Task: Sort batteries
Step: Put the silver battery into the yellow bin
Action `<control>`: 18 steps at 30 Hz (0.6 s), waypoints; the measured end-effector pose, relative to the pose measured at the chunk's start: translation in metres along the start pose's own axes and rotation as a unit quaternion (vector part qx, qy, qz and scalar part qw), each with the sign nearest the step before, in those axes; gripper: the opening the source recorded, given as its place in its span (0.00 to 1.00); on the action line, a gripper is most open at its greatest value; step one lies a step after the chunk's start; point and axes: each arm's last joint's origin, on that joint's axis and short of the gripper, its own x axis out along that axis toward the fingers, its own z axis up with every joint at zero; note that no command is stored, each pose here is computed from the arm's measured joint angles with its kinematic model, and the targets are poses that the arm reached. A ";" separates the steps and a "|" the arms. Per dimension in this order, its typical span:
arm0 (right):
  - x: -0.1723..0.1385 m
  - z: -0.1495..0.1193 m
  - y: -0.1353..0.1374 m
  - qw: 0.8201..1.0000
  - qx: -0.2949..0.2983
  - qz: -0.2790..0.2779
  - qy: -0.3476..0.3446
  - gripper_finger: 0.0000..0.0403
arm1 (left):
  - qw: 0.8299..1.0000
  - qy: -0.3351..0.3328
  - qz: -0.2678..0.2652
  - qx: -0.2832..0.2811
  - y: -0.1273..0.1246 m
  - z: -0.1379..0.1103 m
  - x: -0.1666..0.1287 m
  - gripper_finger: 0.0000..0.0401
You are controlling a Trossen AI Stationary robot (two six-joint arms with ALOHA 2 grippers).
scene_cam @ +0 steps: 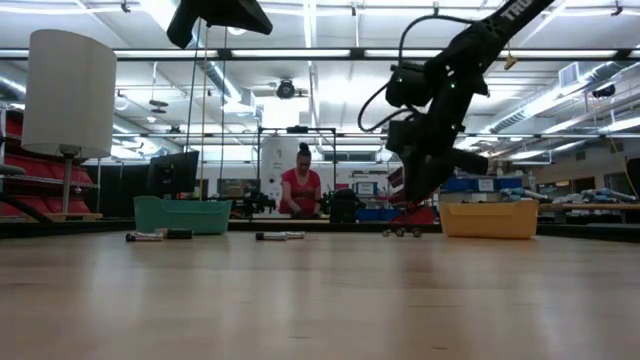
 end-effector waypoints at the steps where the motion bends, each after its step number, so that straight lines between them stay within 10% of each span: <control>1: 0.003 -0.001 0.000 1.000 -0.002 -0.001 0.008 0.27 | 1.000 0.000 0.000 -0.001 0.000 0.000 0.000 0.03; 18: 0.020 0.013 -0.042 0.997 -0.033 0.014 0.075 0.26 | 1.000 0.000 0.000 -0.016 0.000 0.000 0.000 0.03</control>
